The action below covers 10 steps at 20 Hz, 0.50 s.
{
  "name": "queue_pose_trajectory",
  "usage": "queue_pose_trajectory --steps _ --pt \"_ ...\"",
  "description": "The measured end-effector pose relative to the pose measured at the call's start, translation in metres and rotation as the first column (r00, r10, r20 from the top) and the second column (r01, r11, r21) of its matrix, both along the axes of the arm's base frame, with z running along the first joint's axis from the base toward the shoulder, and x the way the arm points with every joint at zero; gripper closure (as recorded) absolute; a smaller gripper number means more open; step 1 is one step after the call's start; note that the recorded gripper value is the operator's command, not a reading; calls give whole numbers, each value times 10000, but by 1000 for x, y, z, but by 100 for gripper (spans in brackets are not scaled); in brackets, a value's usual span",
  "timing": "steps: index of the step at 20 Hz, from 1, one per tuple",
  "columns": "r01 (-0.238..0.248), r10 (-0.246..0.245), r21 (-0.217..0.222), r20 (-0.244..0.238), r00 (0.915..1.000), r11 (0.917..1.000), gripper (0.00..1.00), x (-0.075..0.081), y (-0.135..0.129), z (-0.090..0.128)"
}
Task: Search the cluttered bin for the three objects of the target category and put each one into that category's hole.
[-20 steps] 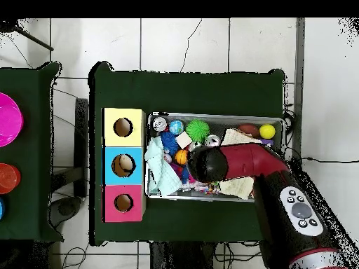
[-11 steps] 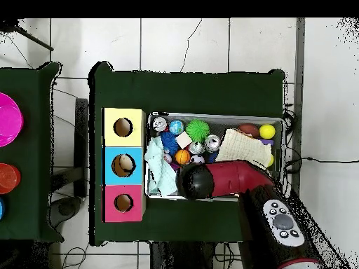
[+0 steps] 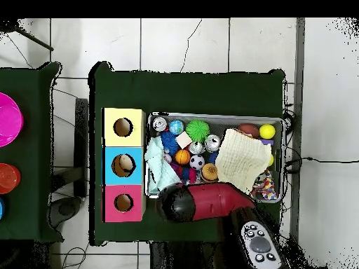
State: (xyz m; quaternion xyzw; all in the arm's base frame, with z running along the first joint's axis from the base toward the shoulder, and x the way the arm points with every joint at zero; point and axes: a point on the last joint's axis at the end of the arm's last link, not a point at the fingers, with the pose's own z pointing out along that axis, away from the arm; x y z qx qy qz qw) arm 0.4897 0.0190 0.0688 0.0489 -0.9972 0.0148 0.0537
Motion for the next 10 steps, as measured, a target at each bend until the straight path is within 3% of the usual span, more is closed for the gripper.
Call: queue_pose_trajectory --steps 10 --pt "662 -670 -259 -299 9973 9975 100 -51 57 43"
